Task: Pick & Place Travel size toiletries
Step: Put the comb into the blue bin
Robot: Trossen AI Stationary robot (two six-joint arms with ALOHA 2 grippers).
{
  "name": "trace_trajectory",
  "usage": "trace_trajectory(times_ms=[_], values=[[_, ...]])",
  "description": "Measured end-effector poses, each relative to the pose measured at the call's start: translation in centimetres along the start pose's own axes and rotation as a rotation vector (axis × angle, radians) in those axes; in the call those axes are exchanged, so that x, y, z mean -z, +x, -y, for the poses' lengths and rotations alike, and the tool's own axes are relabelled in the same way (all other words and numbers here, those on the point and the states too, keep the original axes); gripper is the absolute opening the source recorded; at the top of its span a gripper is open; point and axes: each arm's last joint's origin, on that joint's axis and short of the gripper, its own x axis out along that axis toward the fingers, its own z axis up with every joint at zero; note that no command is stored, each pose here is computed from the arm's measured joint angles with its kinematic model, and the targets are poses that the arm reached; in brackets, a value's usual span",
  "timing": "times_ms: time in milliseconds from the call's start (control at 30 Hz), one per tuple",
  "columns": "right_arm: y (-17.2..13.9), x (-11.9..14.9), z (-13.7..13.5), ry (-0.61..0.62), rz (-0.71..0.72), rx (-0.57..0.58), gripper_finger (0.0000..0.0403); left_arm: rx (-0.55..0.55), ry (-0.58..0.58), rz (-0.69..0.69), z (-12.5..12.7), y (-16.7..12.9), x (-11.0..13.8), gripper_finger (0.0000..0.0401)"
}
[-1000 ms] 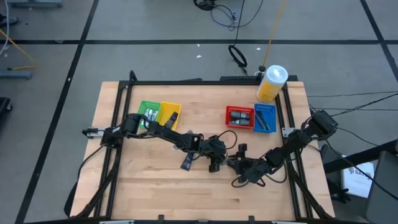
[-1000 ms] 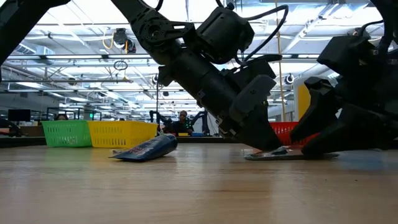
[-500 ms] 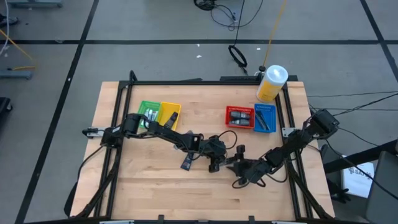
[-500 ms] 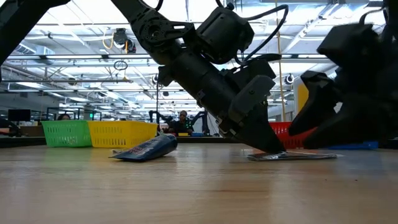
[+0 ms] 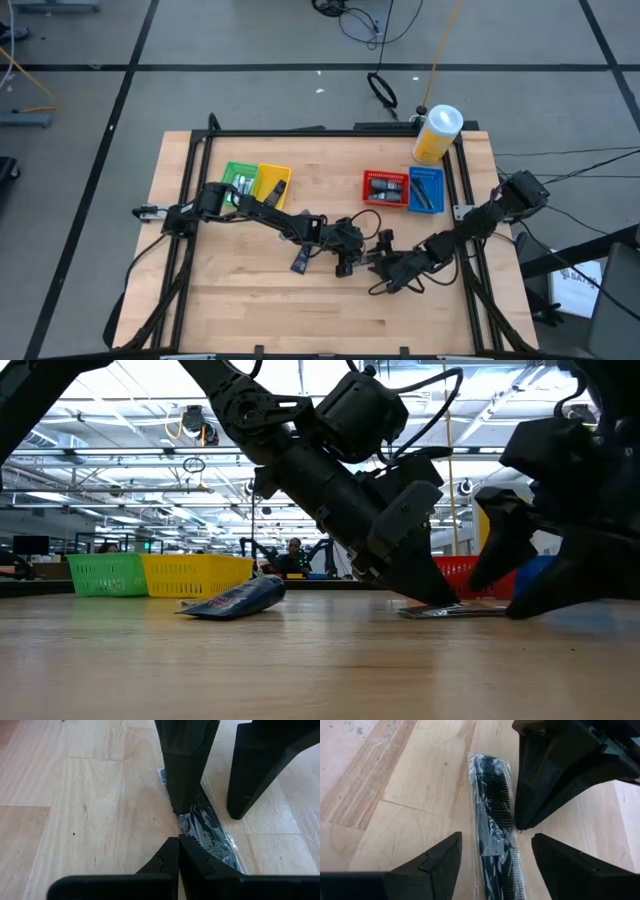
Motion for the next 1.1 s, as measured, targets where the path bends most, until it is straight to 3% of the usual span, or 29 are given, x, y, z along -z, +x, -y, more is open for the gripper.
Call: trace_trajectory(times_ms=[267, 767, 1100], values=[[0.4, 0.1, 0.7, -0.114, -0.021, 0.014, 0.0215, 0.003, -0.005, 0.025, -0.1, 0.6, 0.2, 0.0003], [0.3, -0.1, 0.6, -0.178, 0.005, 0.082, 0.0212, -0.001, -0.007, 0.021, -0.5, 1.3, 0.7, 0.0013], [-0.4, -0.4, -0.1, -0.188, 0.052, 0.247, 0.0212, 0.001, -0.002, 0.021, -0.5, 1.3, 0.7, 0.0010]])
